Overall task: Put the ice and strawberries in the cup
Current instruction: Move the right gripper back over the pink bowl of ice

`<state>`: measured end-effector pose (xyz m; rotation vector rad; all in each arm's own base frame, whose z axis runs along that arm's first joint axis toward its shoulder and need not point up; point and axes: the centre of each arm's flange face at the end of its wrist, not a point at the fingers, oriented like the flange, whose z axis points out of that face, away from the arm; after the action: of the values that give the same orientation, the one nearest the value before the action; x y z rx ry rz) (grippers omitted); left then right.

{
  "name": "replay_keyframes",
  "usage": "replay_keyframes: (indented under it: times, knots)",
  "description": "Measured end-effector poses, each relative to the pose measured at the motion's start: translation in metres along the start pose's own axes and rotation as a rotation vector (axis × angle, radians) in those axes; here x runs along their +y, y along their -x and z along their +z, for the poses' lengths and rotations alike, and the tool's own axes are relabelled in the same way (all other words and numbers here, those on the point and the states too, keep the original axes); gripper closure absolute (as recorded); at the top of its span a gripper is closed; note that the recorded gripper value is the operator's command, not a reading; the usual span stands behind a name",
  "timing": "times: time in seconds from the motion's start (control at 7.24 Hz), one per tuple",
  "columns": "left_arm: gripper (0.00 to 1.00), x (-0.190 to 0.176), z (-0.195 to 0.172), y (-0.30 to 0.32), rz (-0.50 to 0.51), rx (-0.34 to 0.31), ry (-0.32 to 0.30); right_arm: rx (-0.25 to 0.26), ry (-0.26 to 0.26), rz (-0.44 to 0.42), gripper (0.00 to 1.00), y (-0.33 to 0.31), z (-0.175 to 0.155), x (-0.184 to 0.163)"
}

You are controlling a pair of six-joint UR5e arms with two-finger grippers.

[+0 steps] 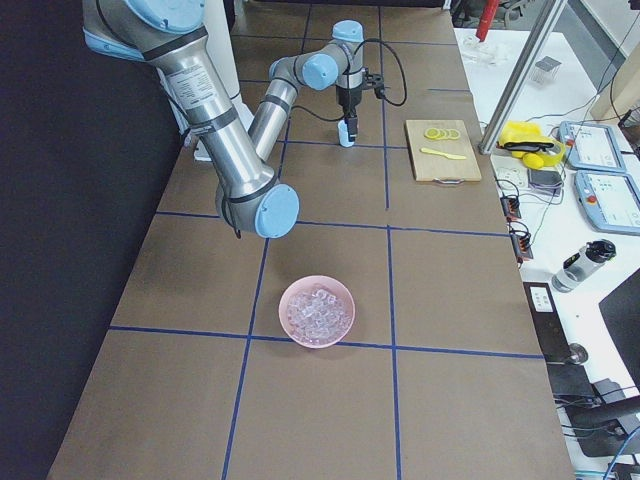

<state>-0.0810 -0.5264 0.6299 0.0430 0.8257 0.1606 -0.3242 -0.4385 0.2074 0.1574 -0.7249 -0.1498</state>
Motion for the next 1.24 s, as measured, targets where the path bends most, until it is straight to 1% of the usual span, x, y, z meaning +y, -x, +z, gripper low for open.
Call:
replay_keyframes:
  times: [0.28,0.41,0.55,0.69,0.97,1.11,1.24]
  knots:
    - [0.0,0.0,0.0,0.0,-0.008,0.0,0.0,0.018,0.027,-0.095,0.01,-0.107,-0.016,0.027]
    - [0.0,0.0,0.0,0.0,-0.02,0.0,-0.001,0.026,0.051,-0.139,0.01,-0.162,-0.017,0.04]
    - [0.0,0.0,-0.001,-0.001,-0.027,-0.001,-0.002,0.019,0.061,-0.171,0.01,-0.217,-0.015,0.057]
    - [0.0,0.0,-0.003,-0.003,-0.028,-0.001,-0.006,-0.005,0.044,-0.193,0.01,-0.268,-0.008,0.078]
    - [0.0,0.0,-0.006,-0.007,-0.026,-0.003,-0.013,-0.062,0.007,-0.234,0.01,-0.347,0.017,0.115]
    - [0.0,0.0,-0.007,-0.007,-0.027,-0.003,-0.014,-0.071,-0.003,-0.256,0.02,-0.38,0.033,0.128]
    - [0.0,0.0,-0.007,-0.008,-0.027,-0.004,-0.016,-0.069,-0.005,-0.273,0.16,-0.404,0.046,0.138]
